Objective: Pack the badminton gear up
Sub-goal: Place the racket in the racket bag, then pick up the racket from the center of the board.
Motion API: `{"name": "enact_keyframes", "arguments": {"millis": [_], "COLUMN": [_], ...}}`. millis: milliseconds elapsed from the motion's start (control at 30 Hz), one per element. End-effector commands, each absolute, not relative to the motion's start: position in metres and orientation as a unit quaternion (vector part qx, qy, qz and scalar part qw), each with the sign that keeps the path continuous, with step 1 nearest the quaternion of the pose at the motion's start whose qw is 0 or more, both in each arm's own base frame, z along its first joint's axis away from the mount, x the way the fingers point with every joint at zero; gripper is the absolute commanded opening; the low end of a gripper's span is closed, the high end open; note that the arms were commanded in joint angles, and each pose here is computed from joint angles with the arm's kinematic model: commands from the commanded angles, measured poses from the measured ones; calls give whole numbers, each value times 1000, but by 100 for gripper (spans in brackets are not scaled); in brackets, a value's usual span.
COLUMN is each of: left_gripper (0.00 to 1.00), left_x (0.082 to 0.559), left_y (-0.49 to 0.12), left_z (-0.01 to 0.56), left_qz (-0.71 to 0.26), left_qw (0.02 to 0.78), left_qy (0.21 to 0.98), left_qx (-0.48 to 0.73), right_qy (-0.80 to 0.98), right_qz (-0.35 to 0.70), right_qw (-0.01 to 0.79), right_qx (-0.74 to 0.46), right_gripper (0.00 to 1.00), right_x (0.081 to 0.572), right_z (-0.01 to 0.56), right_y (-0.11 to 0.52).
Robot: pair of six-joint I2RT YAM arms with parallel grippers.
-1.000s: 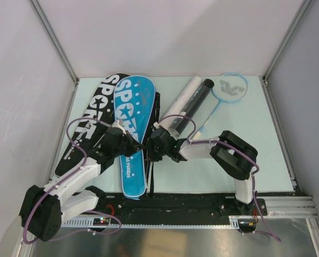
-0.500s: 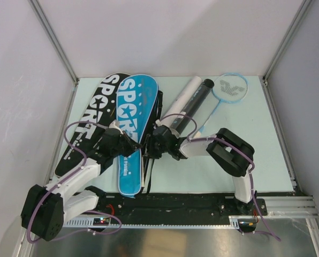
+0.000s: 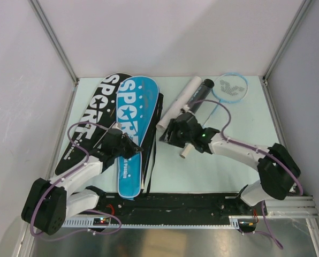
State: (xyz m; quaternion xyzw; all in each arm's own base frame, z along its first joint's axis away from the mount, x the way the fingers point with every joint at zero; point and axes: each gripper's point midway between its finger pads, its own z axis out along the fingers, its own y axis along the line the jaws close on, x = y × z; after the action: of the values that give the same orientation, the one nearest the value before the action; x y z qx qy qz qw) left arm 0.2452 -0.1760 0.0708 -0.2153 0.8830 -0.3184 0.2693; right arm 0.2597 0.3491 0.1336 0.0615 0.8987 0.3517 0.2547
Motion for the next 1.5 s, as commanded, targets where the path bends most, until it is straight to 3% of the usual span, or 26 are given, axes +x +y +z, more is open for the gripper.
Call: {"name": "enact_keyframes", "arguments": {"millis": [0,433,967,1133,1333,1467], "left_gripper": [0,0,0,0,0,0], "left_x": [255,256,254,254,256,258], "left_y": [-179,-178,-181,-180,-182,-183], "left_z": [93,104,110,112,117,122], "left_qz": [-332,-335,-347,-348,-353,-356], "left_qw": [294,321,320,325,326,330], "left_qy": [874,870,866,864,862,859], "left_qx": [-200,-169,-162,-163,-163,-161], "right_qy": [911,884,918,934,932,917], "right_qz": [250,145,83,44,42,80], "right_qw": [271,298,230,199,206,239], "right_qx": [184,331,312,294,296,310], "right_gripper": [58,58,57,43,7,0], "right_x": [281,332,360,342,329,322], "right_z": [112,87,23,10,18,36], "right_y": [273,178,172,161,142,135]}}
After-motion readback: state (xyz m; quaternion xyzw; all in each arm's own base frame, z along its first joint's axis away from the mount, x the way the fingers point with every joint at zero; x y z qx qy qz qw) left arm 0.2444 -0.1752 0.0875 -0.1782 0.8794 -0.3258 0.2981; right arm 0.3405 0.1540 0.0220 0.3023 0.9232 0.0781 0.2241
